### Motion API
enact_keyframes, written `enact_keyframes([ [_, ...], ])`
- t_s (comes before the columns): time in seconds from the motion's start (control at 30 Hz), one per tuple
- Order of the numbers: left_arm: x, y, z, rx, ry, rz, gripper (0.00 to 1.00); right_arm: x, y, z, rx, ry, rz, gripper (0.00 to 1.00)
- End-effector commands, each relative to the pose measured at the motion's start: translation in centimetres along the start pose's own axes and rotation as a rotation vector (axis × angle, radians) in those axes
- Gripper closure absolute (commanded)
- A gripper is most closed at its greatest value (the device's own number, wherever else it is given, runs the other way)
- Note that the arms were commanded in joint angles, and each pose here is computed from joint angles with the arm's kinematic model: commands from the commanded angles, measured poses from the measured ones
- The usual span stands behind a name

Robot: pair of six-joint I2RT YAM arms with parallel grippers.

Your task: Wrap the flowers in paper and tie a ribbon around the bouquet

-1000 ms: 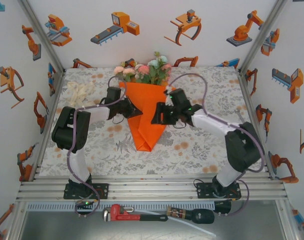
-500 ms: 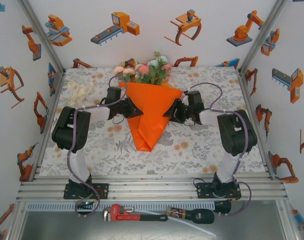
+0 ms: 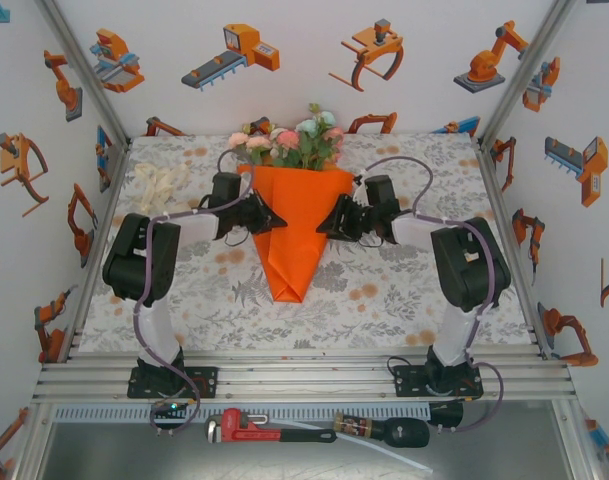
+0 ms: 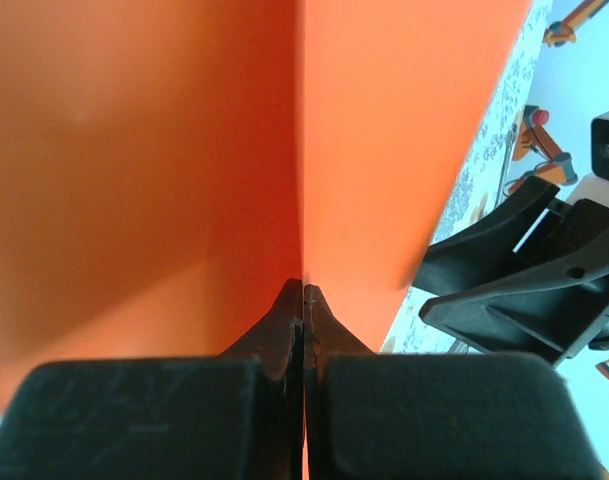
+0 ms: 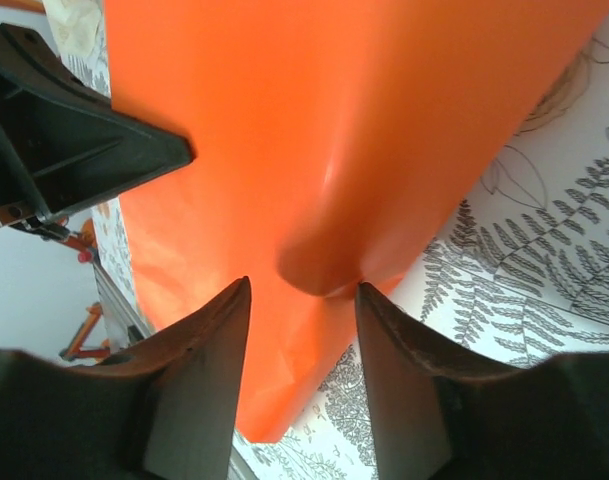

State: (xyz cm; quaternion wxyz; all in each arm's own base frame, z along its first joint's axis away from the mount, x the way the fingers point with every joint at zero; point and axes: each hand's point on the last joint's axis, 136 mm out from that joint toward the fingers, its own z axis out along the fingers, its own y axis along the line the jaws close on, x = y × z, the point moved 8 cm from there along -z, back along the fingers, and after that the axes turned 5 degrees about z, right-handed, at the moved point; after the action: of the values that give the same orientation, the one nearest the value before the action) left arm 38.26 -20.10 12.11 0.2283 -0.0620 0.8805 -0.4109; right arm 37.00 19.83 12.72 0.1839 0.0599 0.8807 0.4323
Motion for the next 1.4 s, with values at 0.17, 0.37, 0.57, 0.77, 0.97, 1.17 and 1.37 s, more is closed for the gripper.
enact_keyframes([
  [0.17,0.4,1.2,-3.7,-0.102,-0.181,0.011,1.00,-0.6,0.8,-0.5,0.058,0.029,-0.074,0.45],
  [0.37,0.9,1.9,-3.7,-0.128,-0.215,0.027,1.00,-0.9,2.1,-1.4,0.063,0.041,-0.117,0.52],
  [0.57,2.1,3.5,-3.3,-0.175,-0.231,-0.004,1.00,-1.1,5.3,-1.0,0.007,0.076,-0.170,0.60],
  [0.77,2.2,3.8,-3.1,-0.180,-0.231,-0.017,1.00,-1.4,5.7,2.3,-0.051,0.085,-0.102,0.64],
  [0.97,2.4,4.3,-3.9,-0.223,-0.248,-0.013,0.99,-1.5,3.5,5.4,-0.042,0.145,-0.109,0.65],
  [1.17,2.5,4.1,-4.6,-0.228,-0.242,0.003,0.82,-0.7,1.6,6.8,-0.002,0.191,-0.103,0.65],
  [1.37,1.9,1.4,-9.0,-0.280,-0.237,0.149,0.66,-0.5,1.3,6.8,-0.004,0.194,-0.100,0.65],
])
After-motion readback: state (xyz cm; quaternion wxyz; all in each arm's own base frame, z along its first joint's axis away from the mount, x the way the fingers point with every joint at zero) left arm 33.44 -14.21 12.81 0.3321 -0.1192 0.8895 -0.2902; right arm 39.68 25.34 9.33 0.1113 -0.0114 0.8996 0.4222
